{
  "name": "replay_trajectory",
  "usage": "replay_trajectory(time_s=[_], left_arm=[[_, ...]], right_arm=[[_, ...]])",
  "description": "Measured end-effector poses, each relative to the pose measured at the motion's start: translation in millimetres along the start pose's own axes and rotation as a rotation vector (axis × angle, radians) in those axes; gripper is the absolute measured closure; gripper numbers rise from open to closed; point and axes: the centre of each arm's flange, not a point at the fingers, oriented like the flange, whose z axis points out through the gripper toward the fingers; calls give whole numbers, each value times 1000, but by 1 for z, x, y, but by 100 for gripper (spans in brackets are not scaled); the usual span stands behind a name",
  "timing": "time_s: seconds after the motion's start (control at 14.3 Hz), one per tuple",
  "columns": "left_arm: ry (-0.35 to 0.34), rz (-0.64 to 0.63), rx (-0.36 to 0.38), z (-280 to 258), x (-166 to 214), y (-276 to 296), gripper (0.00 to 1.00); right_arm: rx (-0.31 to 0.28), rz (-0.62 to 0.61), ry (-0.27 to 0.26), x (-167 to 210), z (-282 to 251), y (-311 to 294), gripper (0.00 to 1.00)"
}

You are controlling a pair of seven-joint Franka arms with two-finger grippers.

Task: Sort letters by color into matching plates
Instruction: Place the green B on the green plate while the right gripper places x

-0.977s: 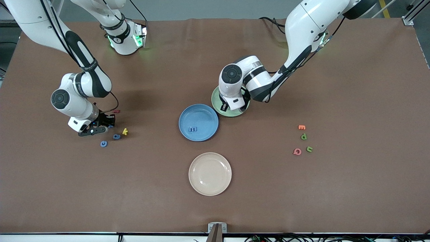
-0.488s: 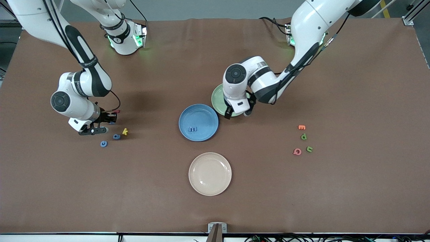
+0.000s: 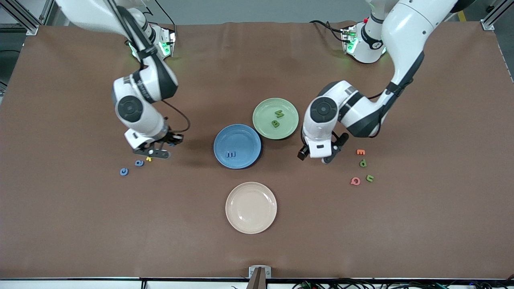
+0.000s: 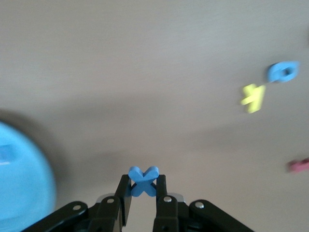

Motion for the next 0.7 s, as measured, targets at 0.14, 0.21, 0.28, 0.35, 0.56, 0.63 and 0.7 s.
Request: replay_trajectory(time_s=[0.14,0.21,0.28,0.35,0.56,0.63,0.7], left_arm=[[44,113,16,7,29,-11,2],[59,169,26,11,44,-18,2],[64,223,34,15,59,-25,2],[62,272,40,18,75,-32,2],[46,410,27,31,122,-59,2],[42,458,7,38,137,-70,2],[40,496,-17,45,152,-82,3]], right_arm=[[13,64,7,-17,-1,-44,75],[15,98,7,-24,3,-64,75],[20,130,7,-30,8,-85,75],[24,160,7,-35,14,-105,75],[30,224,1,-49,38,-157,75],[31,242,0,-52,45,-171,75],[33,256,-1,-53,52,-182,75]])
